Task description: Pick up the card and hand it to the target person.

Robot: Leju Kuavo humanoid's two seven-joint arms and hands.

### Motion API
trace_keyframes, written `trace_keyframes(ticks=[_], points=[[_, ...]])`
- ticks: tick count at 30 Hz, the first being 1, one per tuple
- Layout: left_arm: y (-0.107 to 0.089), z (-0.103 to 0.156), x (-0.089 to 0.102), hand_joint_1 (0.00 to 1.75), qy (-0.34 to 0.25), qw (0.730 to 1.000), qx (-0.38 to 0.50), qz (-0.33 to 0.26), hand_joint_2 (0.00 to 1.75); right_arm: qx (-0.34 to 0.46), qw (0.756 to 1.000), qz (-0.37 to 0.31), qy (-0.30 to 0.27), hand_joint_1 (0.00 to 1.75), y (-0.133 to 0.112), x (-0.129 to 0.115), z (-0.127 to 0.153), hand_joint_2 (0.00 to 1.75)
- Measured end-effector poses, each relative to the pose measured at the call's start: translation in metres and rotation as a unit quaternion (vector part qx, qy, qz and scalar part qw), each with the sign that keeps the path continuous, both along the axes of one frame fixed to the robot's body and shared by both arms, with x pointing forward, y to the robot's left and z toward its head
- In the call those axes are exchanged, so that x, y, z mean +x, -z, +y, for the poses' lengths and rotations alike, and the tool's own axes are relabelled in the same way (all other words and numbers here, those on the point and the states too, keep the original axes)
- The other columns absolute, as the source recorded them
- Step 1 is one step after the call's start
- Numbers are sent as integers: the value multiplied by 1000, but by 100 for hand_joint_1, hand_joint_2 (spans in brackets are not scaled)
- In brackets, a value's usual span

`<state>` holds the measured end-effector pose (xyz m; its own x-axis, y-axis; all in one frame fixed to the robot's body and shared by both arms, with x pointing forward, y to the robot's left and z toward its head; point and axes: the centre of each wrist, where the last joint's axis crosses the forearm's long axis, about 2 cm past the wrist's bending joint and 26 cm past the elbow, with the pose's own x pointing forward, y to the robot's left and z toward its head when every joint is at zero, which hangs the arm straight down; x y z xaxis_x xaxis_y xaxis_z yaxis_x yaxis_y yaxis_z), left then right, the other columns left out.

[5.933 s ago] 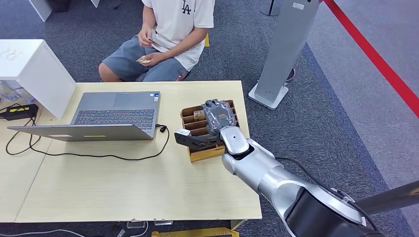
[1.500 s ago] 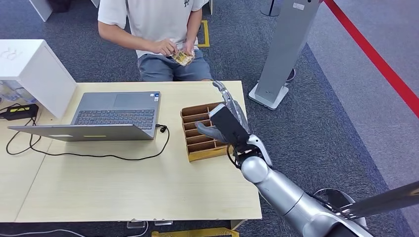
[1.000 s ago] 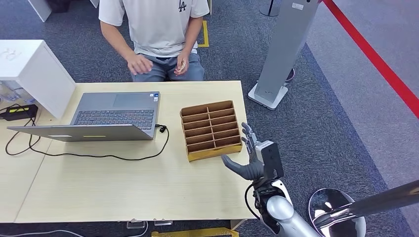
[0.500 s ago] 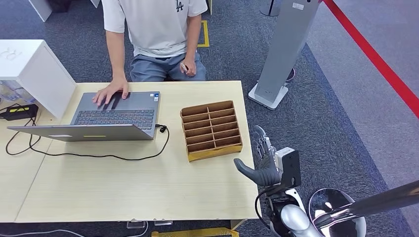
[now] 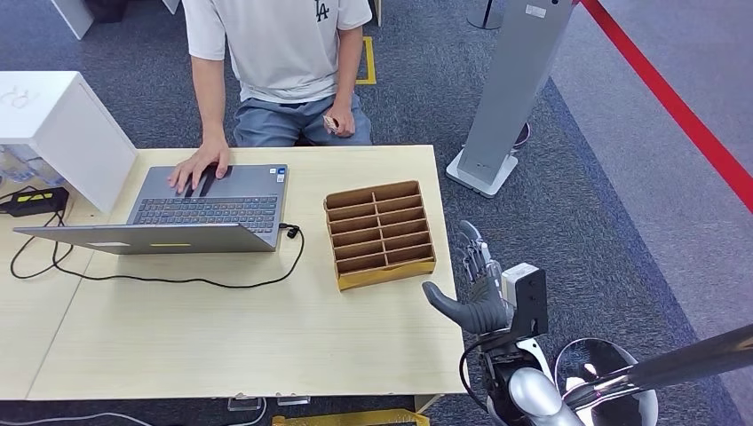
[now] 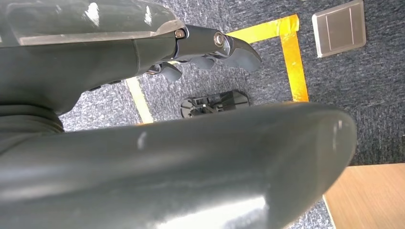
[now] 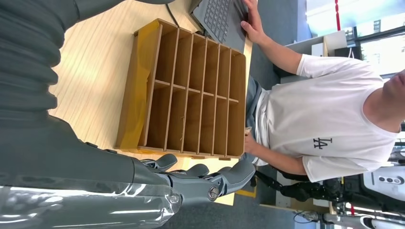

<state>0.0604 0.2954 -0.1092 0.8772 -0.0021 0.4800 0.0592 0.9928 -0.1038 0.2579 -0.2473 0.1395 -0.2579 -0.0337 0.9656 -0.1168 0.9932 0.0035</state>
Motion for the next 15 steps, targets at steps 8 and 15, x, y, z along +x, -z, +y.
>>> trace_keyframes(ticks=[8, 15], points=[[0, 0, 0, 0, -3, 1000, 2, 1, 0, 1, 1000, -1, -3, 0, -1, 0, 0, 175], [0, 0, 0, 0, -6, 1000, 1, 1, 0, 1, 1000, -2, -5, 0, -1, 0, 1, 175]])
